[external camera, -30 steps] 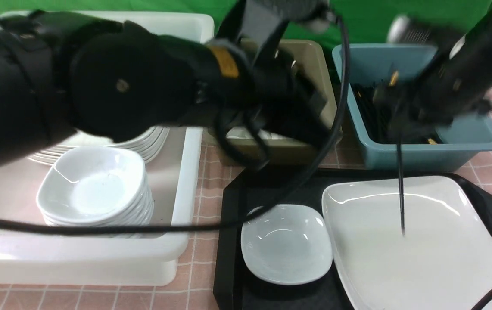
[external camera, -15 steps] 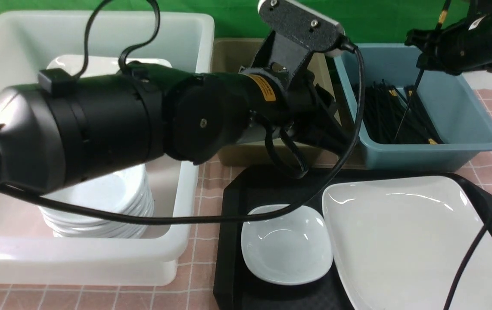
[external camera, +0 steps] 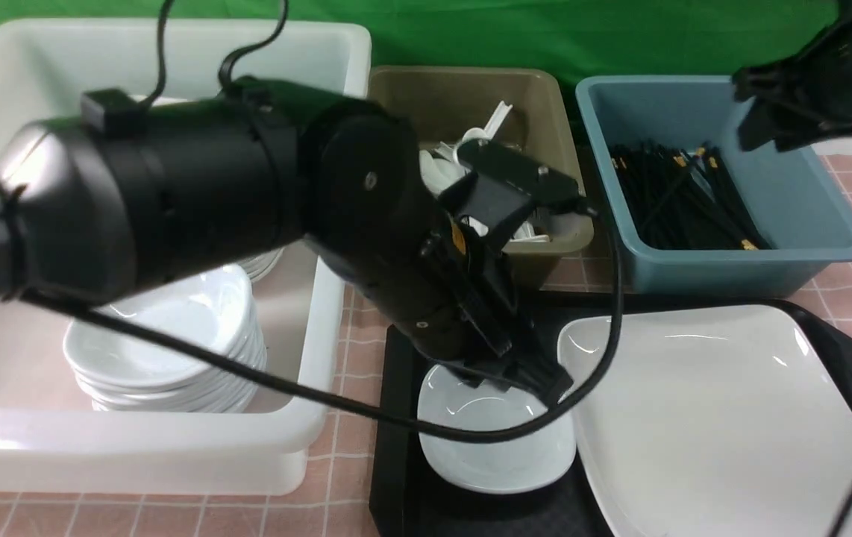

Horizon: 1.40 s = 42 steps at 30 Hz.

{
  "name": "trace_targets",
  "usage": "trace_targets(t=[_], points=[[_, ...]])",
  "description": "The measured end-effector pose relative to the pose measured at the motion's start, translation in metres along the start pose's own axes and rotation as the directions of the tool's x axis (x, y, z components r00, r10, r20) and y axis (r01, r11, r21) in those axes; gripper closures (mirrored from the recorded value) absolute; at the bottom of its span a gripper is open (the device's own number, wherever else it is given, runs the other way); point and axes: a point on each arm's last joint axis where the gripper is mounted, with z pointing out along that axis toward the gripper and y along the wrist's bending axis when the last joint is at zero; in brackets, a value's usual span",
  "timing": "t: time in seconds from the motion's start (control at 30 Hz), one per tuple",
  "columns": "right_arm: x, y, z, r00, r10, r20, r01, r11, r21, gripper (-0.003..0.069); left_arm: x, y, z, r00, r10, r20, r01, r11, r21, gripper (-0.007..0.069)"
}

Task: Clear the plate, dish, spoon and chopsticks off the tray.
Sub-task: Use the left arm to grab a small plate from the dinner plate

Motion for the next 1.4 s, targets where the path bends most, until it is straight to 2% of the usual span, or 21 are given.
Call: trace_targets(t=[0.03, 0.07, 0.13, 0.27, 0.33, 0.5, 0.6, 0.73, 1.0, 1.07, 1.2, 1.3, 1.37, 1.4], points=[[0.001, 0.000, 0.000, 1.000, -0.004, -0.013, 0.004, 1.000, -0.001, 0.0470, -0.002, 0.000, -0.002, 1.000, 0.002, -0.001, -0.002, 1.000, 0.001, 0.0628], [0.009, 0.007, -0.025, 0.999, -0.038, -0.020, 0.037, 0.999, -0.023, 0.0575, -0.007, 0.001, -0.002, 0.998, 0.001, -0.064, 0.000, 1.000, 0.010, 0.0628], [0.022, 0.016, -0.054, 0.996, -0.092, -0.013, 0.091, 0.994, -0.057, 0.0624, -0.015, 0.005, -0.002, 0.995, -0.001, -0.100, 0.002, 1.000, 0.014, 0.0628], [0.064, 0.034, -0.089, 0.981, -0.196, 0.006, 0.195, 0.967, -0.164, 0.0629, -0.035, 0.024, 0.006, 0.994, -0.005, -0.108, 0.005, 1.000, 0.000, 0.0628], [0.092, 0.044, -0.103, 0.967, -0.252, 0.024, 0.251, 0.940, -0.232, 0.0629, -0.043, 0.037, 0.018, 0.995, 0.016, -0.099, -0.017, 1.000, -0.015, 0.0627], [0.145, 0.056, -0.104, 0.951, -0.309, 0.025, 0.299, 0.895, -0.332, 0.0629, -0.047, 0.052, 0.043, 0.987, 0.124, -0.099, -0.130, 0.990, -0.051, 0.0609], [0.165, 0.059, -0.105, 0.941, -0.336, 0.033, 0.326, 0.877, -0.353, 0.0629, -0.047, 0.057, 0.055, 0.982, 0.155, -0.107, -0.163, 0.985, -0.065, 0.0570], [0.187, 0.061, -0.103, 0.936, -0.350, 0.027, 0.335, 0.868, -0.368, 0.0629, -0.044, 0.064, 0.077, 0.967, 0.207, -0.149, -0.219, 0.973, -0.069, 0.0427], [0.190, 0.065, -0.104, 0.936, -0.345, 0.064, 0.341, 0.854, -0.392, 0.0629, -0.037, 0.074, 0.109, 0.951, 0.229, -0.208, -0.250, 0.965, -0.084, 0.0141], [0.190, 0.065, -0.104, 0.935, -0.347, 0.078, 0.348, 0.849, -0.396, 0.0629, -0.036, 0.075, 0.115, 0.949, 0.229, -0.218, -0.252, 0.964, -0.082, 0.0106], [0.188, 0.066, -0.105, 0.929, -0.357, 0.097, 0.365, 0.842, -0.397, 0.0629, -0.032, 0.077, 0.127, 0.944, 0.226, -0.240, -0.250, 0.965, -0.074, 0.0090], [0.188, 0.066, -0.105, 0.924, -0.367, 0.106, 0.378, 0.838, -0.395, 0.0629, -0.029, 0.078, 0.135, 0.940, 0.219, -0.260, -0.244, 0.968, -0.067, 0.0127], [0.188, 0.066, -0.105, 0.922, -0.370, 0.110, 0.383, 0.835, -0.396, 0.0629, -0.029, 0.078, 0.135, 0.941, 0.215, -0.262, -0.239, 0.969, -0.065, 0.0181], [0.188, 0.066, -0.105, 0.922, -0.372, 0.112, 0.384, 0.834, -0.395, 0.0629, -0.029, 0.078, 0.135, 0.941, 0.212, -0.264, -0.235, 0.970, -0.061, 0.0243]])
